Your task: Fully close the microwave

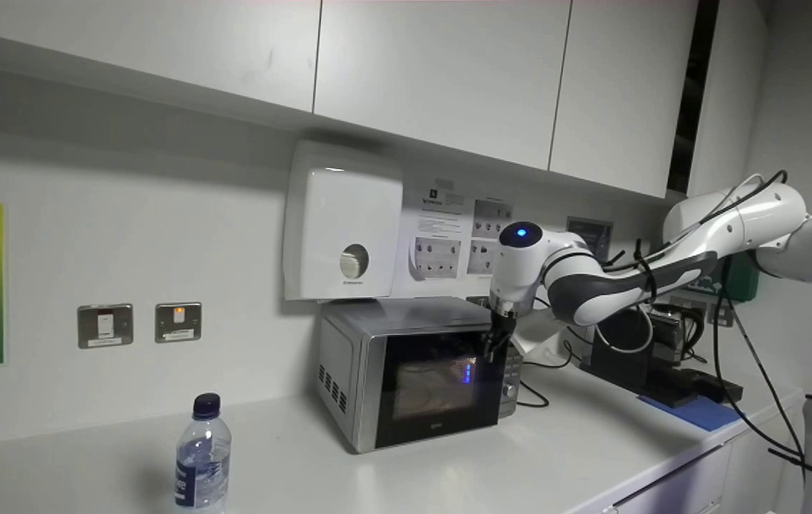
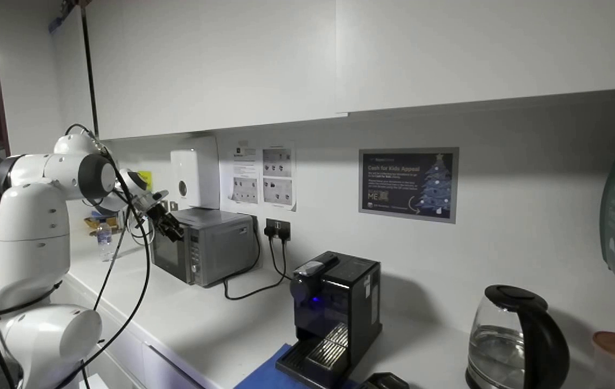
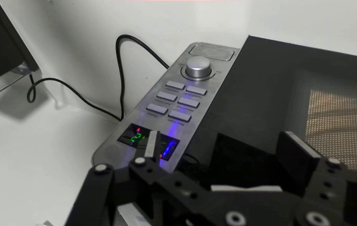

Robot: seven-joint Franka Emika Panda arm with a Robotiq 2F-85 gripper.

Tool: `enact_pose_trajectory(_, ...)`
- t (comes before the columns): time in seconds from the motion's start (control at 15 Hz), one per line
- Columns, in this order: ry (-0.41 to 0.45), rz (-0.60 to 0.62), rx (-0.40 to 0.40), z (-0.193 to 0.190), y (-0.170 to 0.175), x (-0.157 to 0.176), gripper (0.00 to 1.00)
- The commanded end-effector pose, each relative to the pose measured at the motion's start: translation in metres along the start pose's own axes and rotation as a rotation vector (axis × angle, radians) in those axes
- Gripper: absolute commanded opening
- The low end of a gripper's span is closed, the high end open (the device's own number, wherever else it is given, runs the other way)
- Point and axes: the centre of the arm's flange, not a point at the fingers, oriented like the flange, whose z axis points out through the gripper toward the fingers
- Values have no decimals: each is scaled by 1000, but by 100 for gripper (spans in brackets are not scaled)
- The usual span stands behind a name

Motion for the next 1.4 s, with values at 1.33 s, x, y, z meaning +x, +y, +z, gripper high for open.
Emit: enact_pose_trajectory(1.33,85,77,-59,9,15,46,100)
